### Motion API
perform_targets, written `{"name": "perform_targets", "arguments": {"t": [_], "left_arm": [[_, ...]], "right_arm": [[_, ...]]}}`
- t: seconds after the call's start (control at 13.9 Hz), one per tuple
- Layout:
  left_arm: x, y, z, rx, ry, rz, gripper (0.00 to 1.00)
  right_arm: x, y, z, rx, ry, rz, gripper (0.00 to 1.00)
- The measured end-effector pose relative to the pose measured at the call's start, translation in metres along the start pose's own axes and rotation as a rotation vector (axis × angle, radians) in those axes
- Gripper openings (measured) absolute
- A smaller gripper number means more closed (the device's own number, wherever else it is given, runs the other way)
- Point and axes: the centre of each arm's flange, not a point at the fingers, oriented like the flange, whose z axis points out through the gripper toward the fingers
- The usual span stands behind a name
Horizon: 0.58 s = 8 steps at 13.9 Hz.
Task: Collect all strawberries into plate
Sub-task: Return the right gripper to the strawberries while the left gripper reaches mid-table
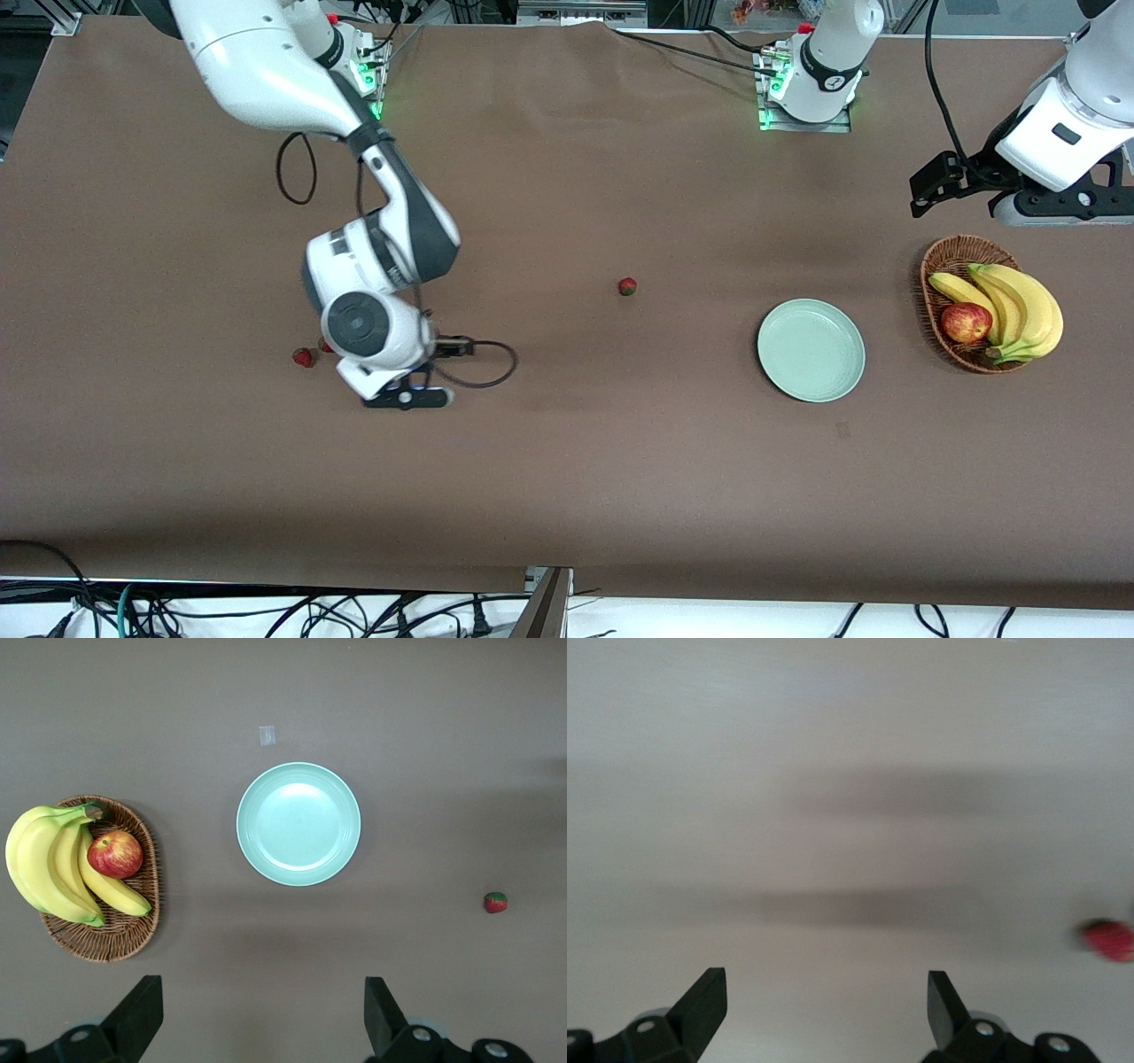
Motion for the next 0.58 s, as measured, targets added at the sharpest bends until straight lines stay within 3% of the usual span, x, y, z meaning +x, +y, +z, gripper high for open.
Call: {"name": "perform_targets", "arguments": {"t": [0.22,0.58], "left_arm": [[0.0,0.0,0.0,0.0,-0.003,0.0,1.0],[0.009,0.003,0.02,-0.001,-0.043,0.008,1.0]], "right_arm": [[0.014,0.069,0.02,-0.028,-0.044,-0.017,1.0],[0.012,0.1,0.043,-0.064,-0.089,0.014,1.0]]}}
